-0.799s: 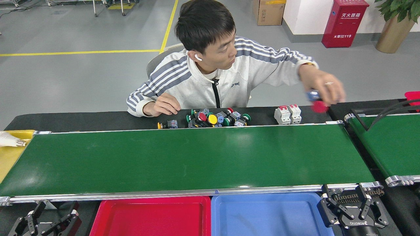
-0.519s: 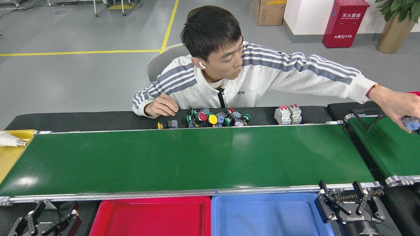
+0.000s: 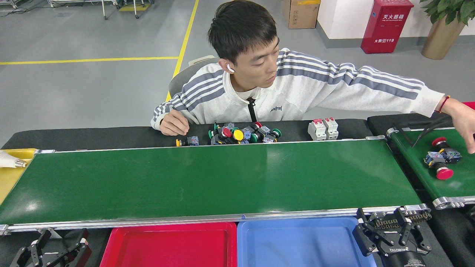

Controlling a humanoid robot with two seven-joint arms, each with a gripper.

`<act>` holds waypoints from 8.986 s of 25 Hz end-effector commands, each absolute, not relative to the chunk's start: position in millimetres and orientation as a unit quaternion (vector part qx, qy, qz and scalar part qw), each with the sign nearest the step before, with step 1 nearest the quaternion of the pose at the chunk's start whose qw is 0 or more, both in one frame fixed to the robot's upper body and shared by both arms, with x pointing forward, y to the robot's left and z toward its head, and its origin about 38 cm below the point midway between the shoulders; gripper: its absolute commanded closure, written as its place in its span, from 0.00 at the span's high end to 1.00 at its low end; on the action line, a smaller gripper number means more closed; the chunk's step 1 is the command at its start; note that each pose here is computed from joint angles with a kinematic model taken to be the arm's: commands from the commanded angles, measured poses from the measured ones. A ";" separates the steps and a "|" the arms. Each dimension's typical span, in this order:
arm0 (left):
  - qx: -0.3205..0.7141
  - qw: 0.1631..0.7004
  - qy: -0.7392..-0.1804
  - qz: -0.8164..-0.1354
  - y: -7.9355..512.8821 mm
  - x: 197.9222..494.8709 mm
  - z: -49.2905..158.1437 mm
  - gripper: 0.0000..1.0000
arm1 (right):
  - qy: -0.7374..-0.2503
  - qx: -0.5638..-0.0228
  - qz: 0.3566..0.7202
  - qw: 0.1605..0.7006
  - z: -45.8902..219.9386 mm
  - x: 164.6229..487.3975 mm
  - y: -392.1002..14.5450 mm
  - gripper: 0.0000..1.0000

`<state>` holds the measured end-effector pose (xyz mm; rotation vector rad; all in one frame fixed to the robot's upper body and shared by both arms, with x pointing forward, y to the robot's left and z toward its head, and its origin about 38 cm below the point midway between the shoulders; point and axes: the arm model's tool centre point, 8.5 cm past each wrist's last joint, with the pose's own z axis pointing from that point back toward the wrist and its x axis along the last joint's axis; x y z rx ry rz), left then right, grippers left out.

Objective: Pick switch part from conveyor to tray

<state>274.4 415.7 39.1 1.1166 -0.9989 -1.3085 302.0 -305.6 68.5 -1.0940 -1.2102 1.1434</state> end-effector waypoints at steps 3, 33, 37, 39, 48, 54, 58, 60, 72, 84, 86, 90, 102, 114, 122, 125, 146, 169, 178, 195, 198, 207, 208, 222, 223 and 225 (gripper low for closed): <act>0.487 0.531 -0.430 -0.544 417.2 279.5 54.4 1.00 | -0.506 -0.481 0.482 0.530 81.5 306.9 -318.6 1.00; 0.498 0.501 -0.462 -0.537 406.9 299.1 78.8 1.00 | -0.405 -0.467 0.488 0.615 58.2 424.1 -298.0 1.00; 0.498 0.501 -0.459 -0.540 407.6 299.6 77.9 1.00 | -0.406 -0.457 0.494 0.618 54.9 445.7 -280.0 0.98; 0.493 0.500 -0.456 -0.546 406.8 299.9 74.5 1.00 | -0.402 -0.449 0.506 0.617 47.9 449.8 -272.7 0.92; 0.483 0.486 -0.461 -0.564 413.5 299.5 76.6 1.00 | -0.412 -0.443 0.523 0.601 49.9 454.3 -264.9 0.02; 0.506 0.503 -0.434 -0.550 425.8 298.3 78.1 1.00 | -0.514 -0.389 0.599 0.474 73.3 444.5 -203.7 0.02; 0.527 0.519 -0.413 -0.532 436.5 297.2 79.9 1.00 | -0.604 -0.313 0.665 0.308 95.6 413.9 -125.0 0.03; 0.525 0.521 -0.413 -0.532 436.0 296.7 78.0 1.00 | -0.628 -0.244 0.703 0.228 89.6 389.9 -78.4 0.10; 0.519 0.519 -0.416 -0.536 431.5 295.3 75.8 1.00 | -0.664 -0.231 0.661 0.263 81.1 353.7 -39.0 1.00; 0.517 0.516 -0.419 -0.540 430.1 296.3 76.2 1.00 | -0.486 -0.507 0.418 0.576 60.8 323.7 -259.2 1.00; 0.516 0.515 -0.420 -0.541 428.6 297.3 76.0 1.00 | -0.491 -0.499 0.423 0.575 69.5 346.4 -254.2 1.00; 0.515 0.515 -0.419 -0.542 428.5 296.5 75.4 1.00 | -0.485 -0.479 0.469 0.562 62.8 390.0 -231.2 1.00; 0.516 0.512 -0.419 -0.545 428.2 300.0 76.6 1.00 | -0.479 -0.448 0.536 0.532 52.0 437.1 -188.0 1.00; 0.522 0.501 -0.425 -0.544 427.4 312.2 85.6 1.00 | -0.478 -0.409 0.571 0.528 48.3 478.6 -134.0 1.00; 0.503 0.503 -0.427 -0.558 417.8 315.4 73.2 1.00 | -0.478 -0.402 0.576 0.528 50.6 488.0 -123.6 0.81; 0.500 0.498 -0.433 -0.561 411.4 319.1 73.8 1.00 | -0.481 -0.399 0.586 0.516 50.7 487.2 -117.1 0.27; 0.508 0.499 -0.425 -0.559 425.3 313.1 78.6 1.00 | -0.663 -0.232 0.670 0.239 79.9 332.7 9.6 0.99; 0.522 0.494 -0.417 -0.556 441.6 304.6 89.5 1.00 | -0.477 -0.480 0.464 0.571 53.8 353.5 -188.3 0.98; 0.517 0.489 -0.422 -0.562 434.7 309.2 88.5 1.00 | -0.464 -0.453 0.498 0.576 47.9 387.4 -156.1 0.98; 0.511 0.483 -0.428 -0.568 425.2 312.9 86.6 1.00 | -0.458 -0.457 0.504 0.572 58.0 436.1 -155.5 0.98; 0.509 0.484 -0.428 -0.569 424.5 312.5 85.1 1.00 | -0.458 -0.460 0.504 0.570 60.1 439.1 -158.2 0.98; 0.507 0.486 -0.427 -0.569 426.8 312.6 84.1 1.00 | -0.432 -0.438 0.535 0.580 36.9 451.2 -150.1 0.36; 0.508 0.484 -0.429 -0.569 426.3 312.8 85.3 1.00 | -0.431 -0.439 0.538 0.577 36.6 451.0 -150.2 0.22; 0.510 0.486 -0.425 -0.568 429.2 308.8 85.7 1.00 | -0.591 -0.357 0.599 0.407 87.2 367.7 -28.9 0.02; 0.511 0.485 -0.425 -0.568 429.4 308.9 86.5 1.00 | -0.609 -0.333 0.614 0.374 89.7 346.8 -7.2 0.02; 0.510 0.486 -0.426 -0.568 428.7 309.0 86.0 1.00 | -0.622 -0.304 0.642 0.329 86.3 321.7 23.8 0.51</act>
